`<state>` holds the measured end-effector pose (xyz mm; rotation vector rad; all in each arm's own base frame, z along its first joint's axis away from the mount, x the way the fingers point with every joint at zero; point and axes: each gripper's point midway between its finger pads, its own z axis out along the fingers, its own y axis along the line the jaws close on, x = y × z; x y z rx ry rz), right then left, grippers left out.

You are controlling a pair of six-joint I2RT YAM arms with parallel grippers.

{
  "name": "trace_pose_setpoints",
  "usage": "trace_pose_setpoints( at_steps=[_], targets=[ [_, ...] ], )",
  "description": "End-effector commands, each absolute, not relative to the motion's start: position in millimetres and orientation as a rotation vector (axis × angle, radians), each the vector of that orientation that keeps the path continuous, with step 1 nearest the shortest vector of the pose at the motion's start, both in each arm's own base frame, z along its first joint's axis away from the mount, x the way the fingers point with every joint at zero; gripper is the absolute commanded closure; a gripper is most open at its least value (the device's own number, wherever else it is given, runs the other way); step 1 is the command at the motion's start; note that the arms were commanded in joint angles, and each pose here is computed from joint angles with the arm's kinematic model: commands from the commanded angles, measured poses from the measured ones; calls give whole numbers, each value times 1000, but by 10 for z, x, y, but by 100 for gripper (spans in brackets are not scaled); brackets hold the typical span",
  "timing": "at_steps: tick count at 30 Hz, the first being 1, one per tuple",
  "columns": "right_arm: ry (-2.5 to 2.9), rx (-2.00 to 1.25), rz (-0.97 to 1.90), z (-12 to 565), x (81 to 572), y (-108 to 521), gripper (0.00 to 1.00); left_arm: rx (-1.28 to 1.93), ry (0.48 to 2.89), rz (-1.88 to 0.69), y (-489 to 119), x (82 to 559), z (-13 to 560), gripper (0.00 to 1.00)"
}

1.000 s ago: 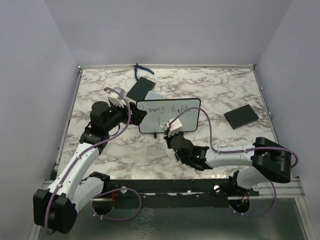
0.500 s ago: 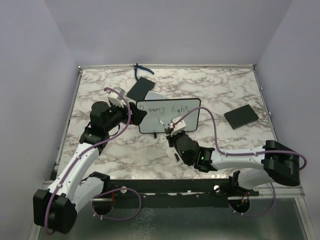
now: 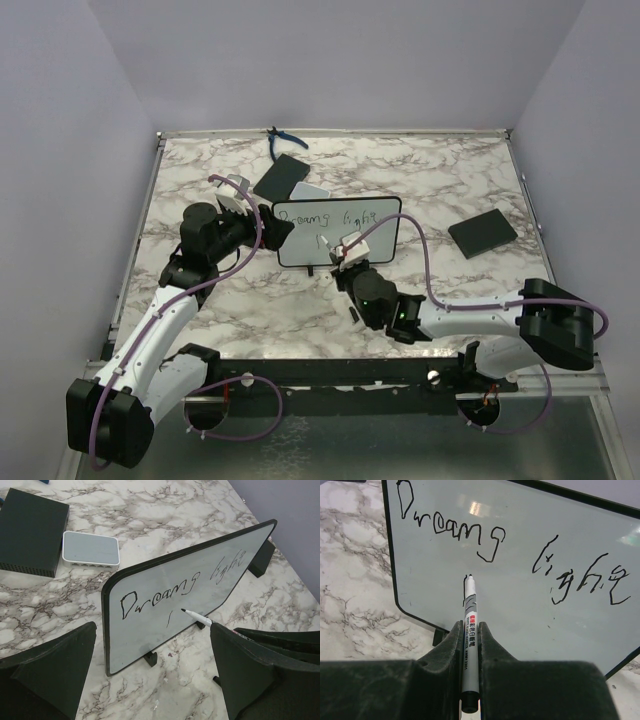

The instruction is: Write a sentence on the whiteboard

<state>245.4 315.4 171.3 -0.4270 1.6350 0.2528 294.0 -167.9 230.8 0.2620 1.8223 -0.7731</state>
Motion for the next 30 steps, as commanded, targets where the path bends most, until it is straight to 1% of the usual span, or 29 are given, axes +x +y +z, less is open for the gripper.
trace_pose_setpoints(
  at_steps=[1, 17, 30],
  targets=[
    [1613, -391, 261, 1818, 2545, 3205, 99, 273, 1801, -764, -1679, 2929, 2376, 4],
    [1628, -422, 270, 1716, 2589, 3284, 99, 273, 1803, -761, -1677, 2932, 2366, 4],
    [1622, -333, 209, 1773, 2623, 3061, 99, 273, 1801, -761, -1676, 2931, 2376, 3]
  ],
)
